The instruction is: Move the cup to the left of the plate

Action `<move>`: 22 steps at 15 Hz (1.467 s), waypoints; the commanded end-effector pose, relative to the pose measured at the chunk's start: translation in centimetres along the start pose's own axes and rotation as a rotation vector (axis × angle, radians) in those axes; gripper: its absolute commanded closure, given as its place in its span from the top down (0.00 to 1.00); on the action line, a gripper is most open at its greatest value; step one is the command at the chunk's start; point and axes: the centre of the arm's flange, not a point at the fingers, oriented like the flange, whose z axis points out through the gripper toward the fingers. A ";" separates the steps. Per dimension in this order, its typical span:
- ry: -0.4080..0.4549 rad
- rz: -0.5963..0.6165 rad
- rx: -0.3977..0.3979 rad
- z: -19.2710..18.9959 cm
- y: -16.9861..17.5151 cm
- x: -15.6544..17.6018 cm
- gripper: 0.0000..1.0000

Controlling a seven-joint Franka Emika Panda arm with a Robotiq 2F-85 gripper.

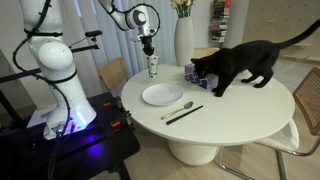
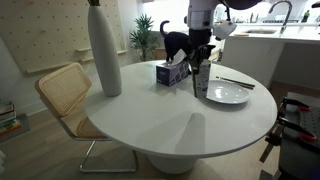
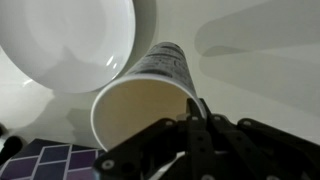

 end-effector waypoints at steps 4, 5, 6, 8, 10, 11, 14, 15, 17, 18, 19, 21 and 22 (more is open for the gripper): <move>-0.049 -0.006 -0.002 2.1 -0.5 -1.3 0.01; -0.055 -0.009 -0.004 2.4 -0.6 -1.3 0.01; -0.062 -0.014 -0.004 2.8 -0.9 -1.4 0.01; -0.075 -0.020 -0.003 3.4 -1.3 -1.5 0.01; -0.085 -0.028 -0.005 3.9 -1.7 -1.6 0.01; -0.089 -0.032 -0.006 4.1 -2.0 -1.7 0.01; -0.099 -0.042 -0.008 4.6 -2.4 -1.9 0.01; -0.102 -0.044 -0.008 4.8 -2.5 -2.0 0.01; -0.107 -0.049 -0.007 5.1 -2.7 -2.1 0.01; -0.107 -0.052 -0.007 5.2 -2.8 -2.2 0.01; -0.108 -0.052 -0.008 5.2 -2.8 -2.2 0.01; -0.108 -0.055 -0.008 5.3 -2.9 -2.2 0.01; -0.109 -0.057 -0.009 5.3 -3.0 -2.3 0.01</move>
